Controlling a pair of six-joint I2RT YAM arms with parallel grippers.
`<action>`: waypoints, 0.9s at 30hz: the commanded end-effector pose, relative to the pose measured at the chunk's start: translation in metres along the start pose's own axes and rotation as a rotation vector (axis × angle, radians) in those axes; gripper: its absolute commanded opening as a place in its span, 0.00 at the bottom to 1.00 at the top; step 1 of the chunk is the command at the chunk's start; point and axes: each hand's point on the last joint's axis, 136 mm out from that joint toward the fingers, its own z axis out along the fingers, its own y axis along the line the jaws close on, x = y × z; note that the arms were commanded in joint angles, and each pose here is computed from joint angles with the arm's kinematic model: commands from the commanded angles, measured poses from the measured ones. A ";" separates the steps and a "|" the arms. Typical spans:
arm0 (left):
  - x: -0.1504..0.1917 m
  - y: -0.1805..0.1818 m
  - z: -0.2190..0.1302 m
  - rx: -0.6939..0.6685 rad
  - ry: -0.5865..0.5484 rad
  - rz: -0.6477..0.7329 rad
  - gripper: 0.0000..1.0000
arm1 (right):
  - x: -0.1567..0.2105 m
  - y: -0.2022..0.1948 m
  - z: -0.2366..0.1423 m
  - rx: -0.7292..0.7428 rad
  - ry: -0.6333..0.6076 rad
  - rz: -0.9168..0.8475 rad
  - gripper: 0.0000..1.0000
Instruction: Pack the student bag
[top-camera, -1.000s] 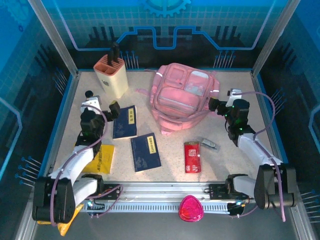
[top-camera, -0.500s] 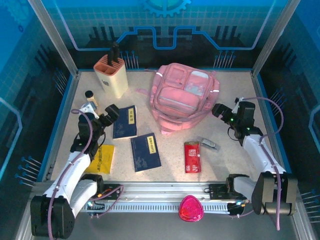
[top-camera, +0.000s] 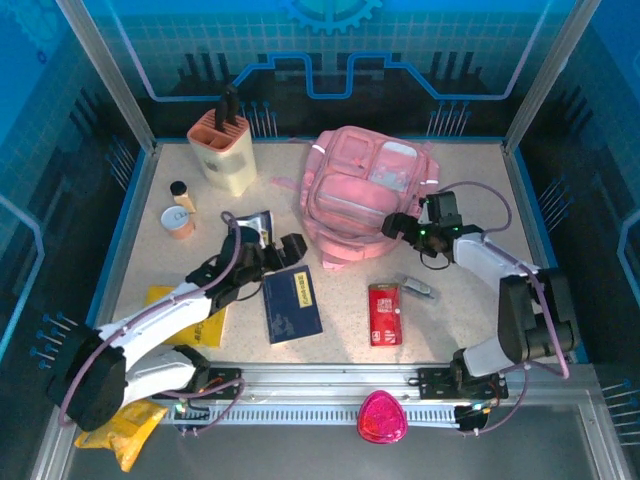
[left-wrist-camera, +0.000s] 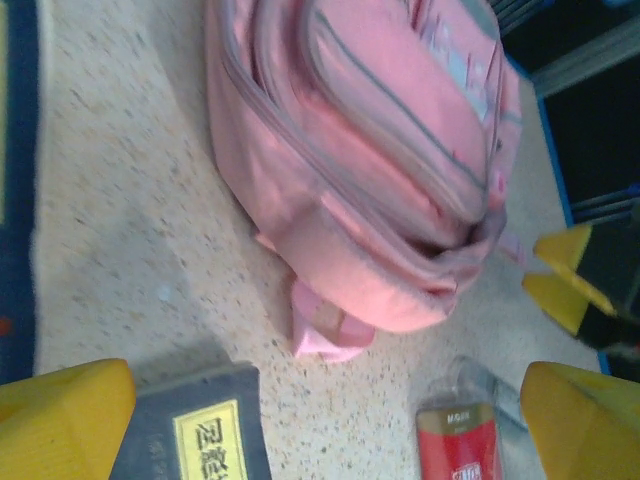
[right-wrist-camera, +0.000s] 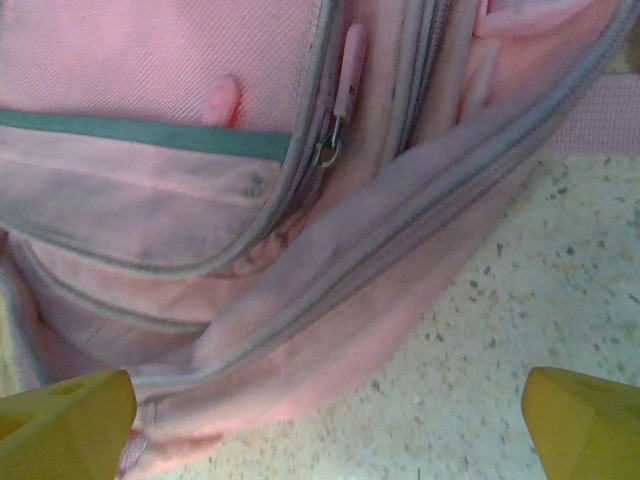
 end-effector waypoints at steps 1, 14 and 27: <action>-0.008 -0.031 0.011 0.028 -0.043 0.024 0.99 | -0.018 0.009 0.013 0.004 -0.027 0.001 1.00; 0.010 -0.036 0.035 -0.024 -0.018 0.035 0.99 | 0.018 0.043 0.060 -0.036 0.057 -0.099 0.77; -0.005 0.001 0.010 -0.166 -0.050 -0.006 0.99 | 0.054 0.123 0.029 -0.119 -0.025 -0.202 0.79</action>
